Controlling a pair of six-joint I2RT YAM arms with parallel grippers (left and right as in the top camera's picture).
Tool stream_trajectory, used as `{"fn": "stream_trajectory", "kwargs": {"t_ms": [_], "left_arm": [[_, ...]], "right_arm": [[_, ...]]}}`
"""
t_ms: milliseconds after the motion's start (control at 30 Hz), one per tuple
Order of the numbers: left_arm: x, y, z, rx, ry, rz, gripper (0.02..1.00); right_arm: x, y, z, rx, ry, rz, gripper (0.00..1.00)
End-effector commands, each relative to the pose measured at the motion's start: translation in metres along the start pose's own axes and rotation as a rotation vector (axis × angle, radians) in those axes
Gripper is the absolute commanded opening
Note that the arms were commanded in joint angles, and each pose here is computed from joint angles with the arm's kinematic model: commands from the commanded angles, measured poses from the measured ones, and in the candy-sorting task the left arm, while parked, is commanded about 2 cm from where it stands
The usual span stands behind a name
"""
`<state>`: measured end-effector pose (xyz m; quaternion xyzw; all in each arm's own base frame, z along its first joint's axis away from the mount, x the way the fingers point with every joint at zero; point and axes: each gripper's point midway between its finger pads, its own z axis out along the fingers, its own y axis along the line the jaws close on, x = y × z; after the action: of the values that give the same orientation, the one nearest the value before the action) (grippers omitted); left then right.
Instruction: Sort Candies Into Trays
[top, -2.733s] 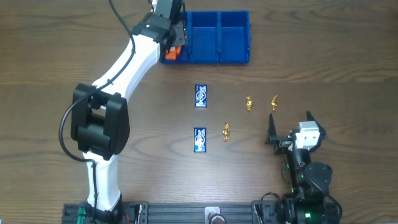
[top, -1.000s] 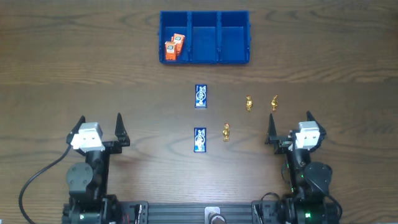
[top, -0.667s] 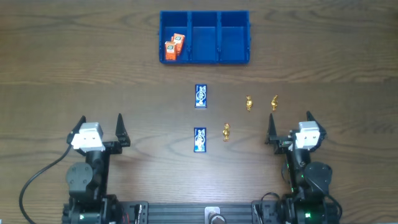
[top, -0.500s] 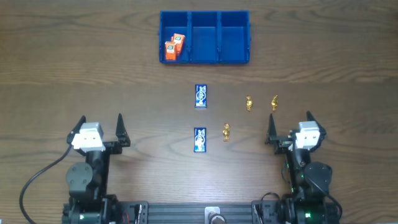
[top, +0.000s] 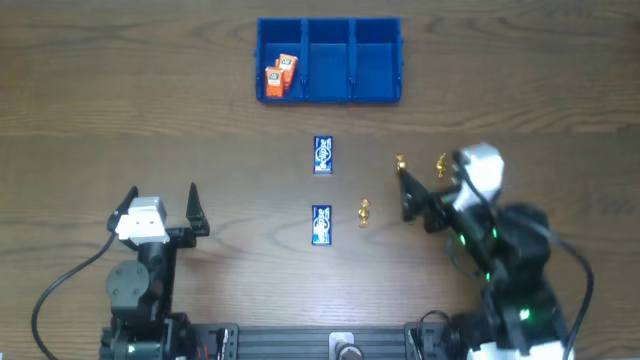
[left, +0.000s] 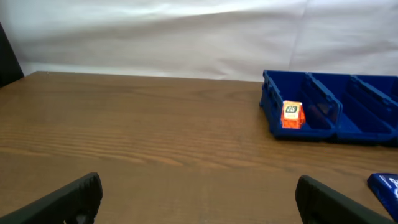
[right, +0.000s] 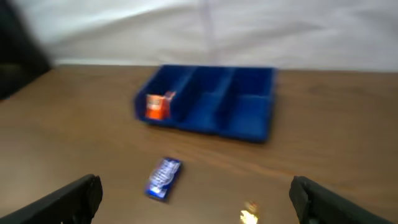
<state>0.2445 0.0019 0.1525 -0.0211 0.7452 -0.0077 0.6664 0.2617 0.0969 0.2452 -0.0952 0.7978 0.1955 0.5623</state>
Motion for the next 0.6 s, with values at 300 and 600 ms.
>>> {"fn": "stream_trajectory", "kwargs": {"t_ms": [300, 600], "left_arm": [[0.018, 0.003, 0.001, -0.014, 0.054, 0.007, 0.996], [0.018, 0.003, 0.001, -0.014, 0.054, 0.007, 0.998]], "right_arm": [[0.118, 0.098, 0.106, 0.116, 0.815, 0.075, 0.998], [0.225, 0.117, 0.105, 0.275, 1.079, 0.125, 0.998]]}}
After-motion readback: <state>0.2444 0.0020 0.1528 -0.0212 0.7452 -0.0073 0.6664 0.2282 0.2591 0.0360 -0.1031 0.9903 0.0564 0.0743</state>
